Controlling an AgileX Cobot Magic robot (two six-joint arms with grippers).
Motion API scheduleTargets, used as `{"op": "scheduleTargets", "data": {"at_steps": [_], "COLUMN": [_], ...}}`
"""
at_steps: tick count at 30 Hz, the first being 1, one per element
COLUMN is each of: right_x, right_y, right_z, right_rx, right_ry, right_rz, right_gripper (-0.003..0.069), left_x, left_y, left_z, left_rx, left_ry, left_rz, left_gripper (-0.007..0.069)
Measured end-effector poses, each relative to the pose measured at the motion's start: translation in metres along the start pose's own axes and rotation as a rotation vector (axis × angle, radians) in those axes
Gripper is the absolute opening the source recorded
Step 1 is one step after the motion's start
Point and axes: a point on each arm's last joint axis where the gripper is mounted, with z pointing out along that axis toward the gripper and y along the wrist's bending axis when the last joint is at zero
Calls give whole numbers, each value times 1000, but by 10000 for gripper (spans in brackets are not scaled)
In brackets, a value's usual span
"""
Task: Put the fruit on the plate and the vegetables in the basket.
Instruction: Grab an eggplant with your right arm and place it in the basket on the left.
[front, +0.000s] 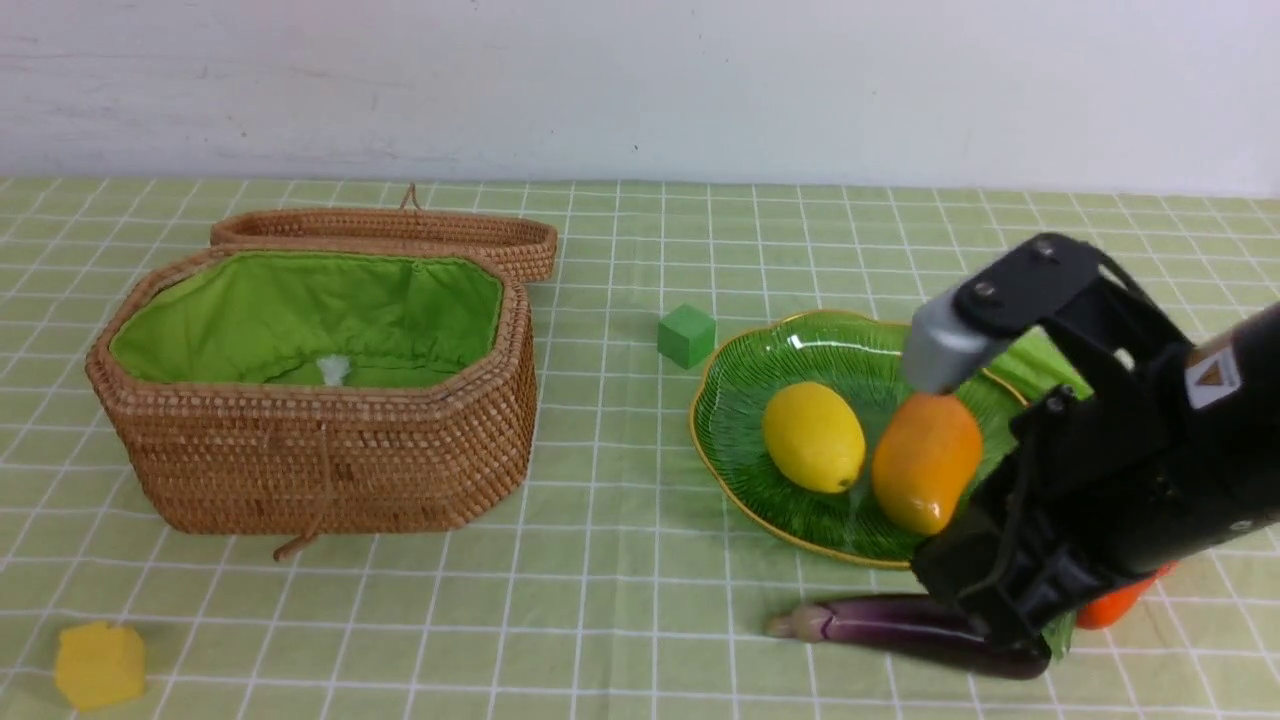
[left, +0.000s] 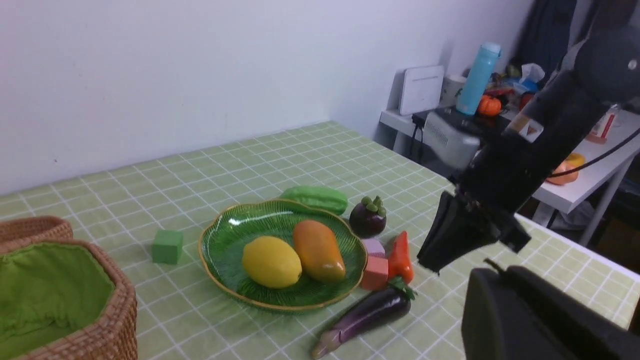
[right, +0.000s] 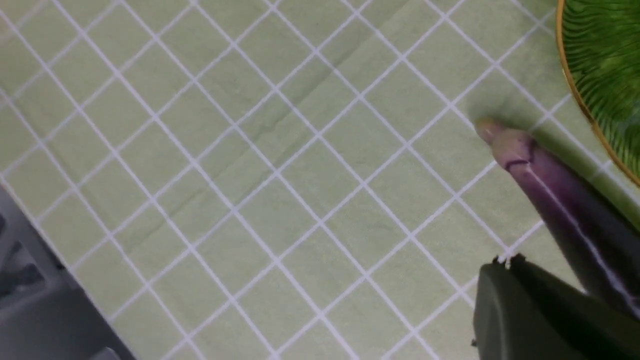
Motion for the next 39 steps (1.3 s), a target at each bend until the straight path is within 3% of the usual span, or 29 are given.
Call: {"op": "scheduleTargets", "data": {"at_steps": [3, 7, 15, 19, 26, 39], "right_x": [2, 4, 10, 13, 20, 29], "right_y": [-6, -19, -44, -54, -73, -80], "right_z": [8, 24, 79, 102, 127, 152], "right_rx": [67, 141, 187, 201, 202, 178], "right_ry": [57, 148, 360, 414, 451, 501], "right_rz": [-64, -127, -229, -303, -278, -273], "right_gripper": [30, 106, 463, 575, 567, 557], "left_x": [-2, -1, 4, 6, 7, 7], "left_y": [0, 0, 0, 0, 0, 0], "left_z": [0, 0, 0, 0, 0, 0], "left_rx": [2, 1, -3, -5, -5, -4], "left_ry": [-19, -15, 42, 64, 75, 76], "left_rz": [0, 0, 0, 0, -1, -3], "left_gripper": [-13, -13, -13, -13, -13, -13]}}
